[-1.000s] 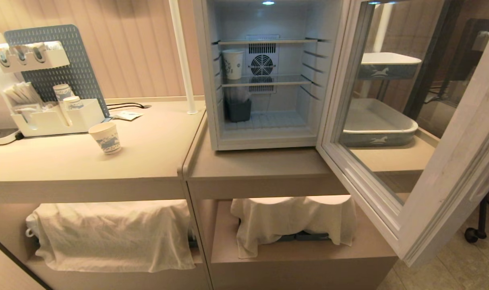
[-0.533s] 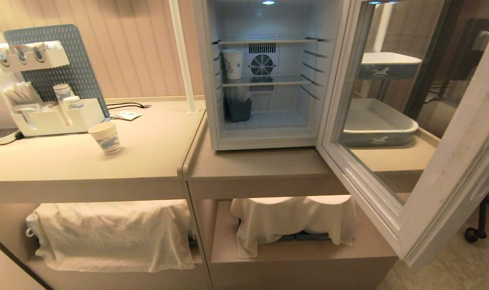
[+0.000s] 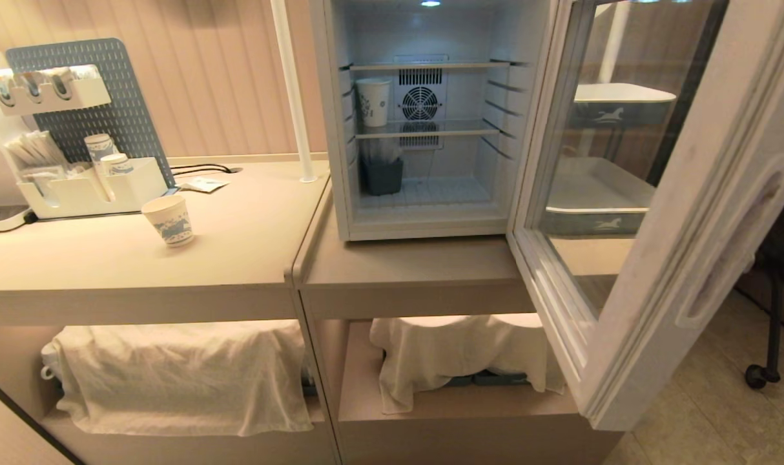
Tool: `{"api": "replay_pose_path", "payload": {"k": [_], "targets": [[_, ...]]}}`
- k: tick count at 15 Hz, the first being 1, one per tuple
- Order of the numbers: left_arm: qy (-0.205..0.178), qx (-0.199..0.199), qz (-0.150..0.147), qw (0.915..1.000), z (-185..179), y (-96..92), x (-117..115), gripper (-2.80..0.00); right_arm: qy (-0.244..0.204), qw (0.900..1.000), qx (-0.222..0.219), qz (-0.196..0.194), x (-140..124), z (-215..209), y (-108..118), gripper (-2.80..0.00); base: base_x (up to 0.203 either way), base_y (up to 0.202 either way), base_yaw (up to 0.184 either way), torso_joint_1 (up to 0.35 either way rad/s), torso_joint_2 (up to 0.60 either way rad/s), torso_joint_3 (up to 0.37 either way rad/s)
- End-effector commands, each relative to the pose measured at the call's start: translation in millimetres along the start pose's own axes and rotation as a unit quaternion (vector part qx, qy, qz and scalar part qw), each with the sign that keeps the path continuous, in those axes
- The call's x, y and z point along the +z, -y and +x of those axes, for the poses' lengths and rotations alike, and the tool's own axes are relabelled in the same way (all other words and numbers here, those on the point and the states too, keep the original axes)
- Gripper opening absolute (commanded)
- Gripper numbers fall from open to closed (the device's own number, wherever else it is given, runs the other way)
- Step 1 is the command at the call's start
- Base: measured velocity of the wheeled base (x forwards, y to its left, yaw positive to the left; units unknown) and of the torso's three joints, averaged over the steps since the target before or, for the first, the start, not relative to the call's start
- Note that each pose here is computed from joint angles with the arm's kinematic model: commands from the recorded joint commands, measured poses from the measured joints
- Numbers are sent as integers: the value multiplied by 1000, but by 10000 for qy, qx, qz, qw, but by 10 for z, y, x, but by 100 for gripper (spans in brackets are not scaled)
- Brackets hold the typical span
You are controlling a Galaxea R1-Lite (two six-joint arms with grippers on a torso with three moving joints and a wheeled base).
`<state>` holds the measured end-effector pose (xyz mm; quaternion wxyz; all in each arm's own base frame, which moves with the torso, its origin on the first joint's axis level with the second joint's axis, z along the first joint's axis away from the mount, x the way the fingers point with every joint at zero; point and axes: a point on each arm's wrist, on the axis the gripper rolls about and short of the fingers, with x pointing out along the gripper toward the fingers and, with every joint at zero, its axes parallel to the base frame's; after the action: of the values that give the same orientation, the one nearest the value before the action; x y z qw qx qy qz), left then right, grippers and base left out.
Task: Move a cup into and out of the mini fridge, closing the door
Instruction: Close the freezer door
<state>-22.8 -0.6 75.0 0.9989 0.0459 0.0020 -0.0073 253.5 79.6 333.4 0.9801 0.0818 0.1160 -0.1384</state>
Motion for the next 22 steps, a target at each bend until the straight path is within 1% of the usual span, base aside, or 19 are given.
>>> {"api": "replay_pose_path", "payload": {"k": [1, 2, 3, 4, 6, 8, 9, 10, 11, 13, 15, 16, 17, 19, 21, 22], "targets": [[0, 3, 1, 10000, 0, 0, 0, -280, -96, 9957, 880, 272, -81, -343, -326, -280, 0, 0, 0, 0, 0, 0], [0, 3, 1, 10000, 0, 0, 0, -280, -210, 9908, 1253, 459, -137, -489, -465, -280, 0, 0, 0, 0, 0, 0], [0, 3, 1, 10000, 0, 0, 0, -280, -361, 9838, 1600, 723, -200, -629, -597, -280, 0, 0, 0, 0, 0, 0], [0, 3, 1, 10000, 0, 0, 0, -280, -538, 9764, 1834, 1007, -272, -725, -709, -280, 0, 0, 0, 0, 0, 0], [0, 3, 1, 10000, 0, 0, 0, -280, -763, 9674, 2058, 1260, -376, -823, -836, -280, 0, 0, 0, 0, 0, 0], [0, 3, 1, 10000, 0, 0, 0, -280, -811, 9688, 2035, 1164, -407, -813, -834, -280, 0, 0, 0, 0, 0, 0], [0, 3, 1, 10000, 0, 0, 0, -280, -773, 9697, 1995, 1177, -392, -796, -811, -280, 0, 0, 0, 0, 0, 0], [0, 3, 1, 10000, 0, 0, 0, -280, -733, 9728, 1885, 1133, -372, -753, -756, -280, 0, 0, 0, 0, 0, 0], [0, 3, 1, 10000, 0, 0, 0, -280, -636, 9780, 1709, 1016, -342, -676, -678, -280, 0, 0, 0, 0, 0, 0], [0, 3, 1, 10000, 0, 0, 0, -280, -391, 9872, 1466, 498, -268, -573, -510, -280, 0, 0, 0, 0, 0, 0], [0, 3, 1, 10000, 0, 0, 0, -280, -289, 9897, 1399, -6, -265, -435, -378, -280, 0, 0, 0, 0, 0, 0], [0, 3, 1, 10000, 0, 0, 0, -280, -167, 9901, 1365, -289, -264, -376, -331, -280, 0, 0, 0, 0, 0, 0], [0, 3, 1, 10000, 0, 0, 0, -280, -9, 9904, 1301, -461, -254, -322, -294, -280, 0, 0, 0, 0, 0, 0], [0, 3, 1, 10000, 0, 0, 0, -280, 289, 9891, 1350, -505, -222, -277, -323, -280, 0, 0, 0, 0, 0, 0], [0, 3, 1, 10000, 0, 0, 0, -280, 458, 9880, 1373, -536, -221, -214, -384, -280, 0, 0, 0, 0, 0, 0], [0, 3, 1, 10000, 0, 0, 0, -280, 520, 9873, 1360, -636, -228, -196, -399, -280, 0, 0, 0, 0, 0, 0]]}}
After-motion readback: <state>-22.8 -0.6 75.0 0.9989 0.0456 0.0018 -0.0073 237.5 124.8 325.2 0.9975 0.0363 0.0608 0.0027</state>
